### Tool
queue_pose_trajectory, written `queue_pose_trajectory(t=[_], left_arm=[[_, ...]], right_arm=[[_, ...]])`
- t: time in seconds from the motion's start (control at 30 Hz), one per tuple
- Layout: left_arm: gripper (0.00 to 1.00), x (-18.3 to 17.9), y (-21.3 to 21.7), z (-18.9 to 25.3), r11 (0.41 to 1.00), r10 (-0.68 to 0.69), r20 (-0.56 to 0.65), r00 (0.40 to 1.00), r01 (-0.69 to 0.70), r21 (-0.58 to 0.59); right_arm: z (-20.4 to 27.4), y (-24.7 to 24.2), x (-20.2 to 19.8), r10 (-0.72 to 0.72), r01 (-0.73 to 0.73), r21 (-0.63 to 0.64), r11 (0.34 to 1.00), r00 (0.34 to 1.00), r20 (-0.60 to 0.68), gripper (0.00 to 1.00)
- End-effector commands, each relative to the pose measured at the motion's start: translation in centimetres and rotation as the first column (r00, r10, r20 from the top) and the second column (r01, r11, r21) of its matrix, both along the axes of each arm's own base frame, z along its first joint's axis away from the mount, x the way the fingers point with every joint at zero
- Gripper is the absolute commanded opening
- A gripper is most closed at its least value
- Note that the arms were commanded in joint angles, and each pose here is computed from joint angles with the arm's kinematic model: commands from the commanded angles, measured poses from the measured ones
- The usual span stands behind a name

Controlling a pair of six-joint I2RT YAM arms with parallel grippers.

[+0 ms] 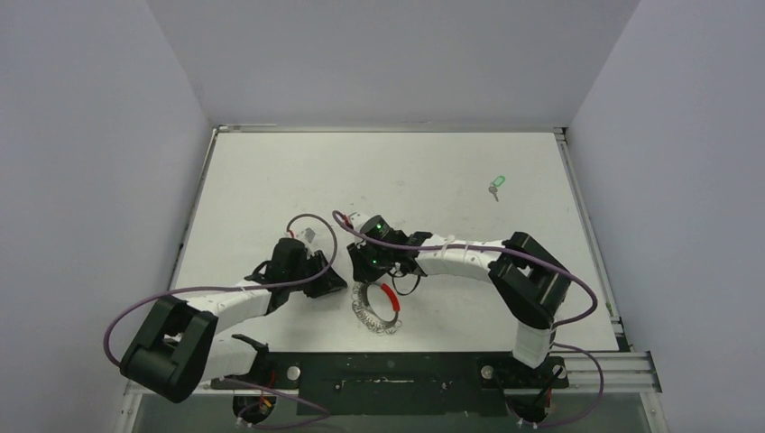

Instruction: Put the keys on the keyring

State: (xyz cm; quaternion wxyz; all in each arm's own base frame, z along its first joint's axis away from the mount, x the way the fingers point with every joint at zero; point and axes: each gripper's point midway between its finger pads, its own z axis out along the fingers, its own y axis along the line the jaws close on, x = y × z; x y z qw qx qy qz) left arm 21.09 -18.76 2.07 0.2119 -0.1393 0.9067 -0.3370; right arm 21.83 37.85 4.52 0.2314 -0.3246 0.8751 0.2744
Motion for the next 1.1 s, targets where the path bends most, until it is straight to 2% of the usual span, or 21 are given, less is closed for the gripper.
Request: queue_pose_trajectory(t=[0.0, 0.33, 1.07], left_arm=[[0.23, 1.8, -2.1, 1.6, 0.997, -0.035, 0.066, 0.997, 0.039, -0.068], [0.02, 0.9, -3.6, 0.1, 0.994, -0.084, 0.031, 0.996, 0.086, -0.066], [0.00, -0.8, -5.3, -0.3, 0.987, -0.156, 0.053, 0.986, 0.158, -0.032]], right_arm=[[0.4, 2.1, 0.7, 0.000, 0.000, 0.021, 1.000, 1.000, 0.027, 0.11], [-1.0, 0.3, 1.7, -0.063, 0.068, -0.091, 0.994, 0.996, 0.056, 0.03], [0.4, -4.2, 3.1, -0.125, 0.145, -0.153, 0.978, 0.983, 0.138, 0.05]])
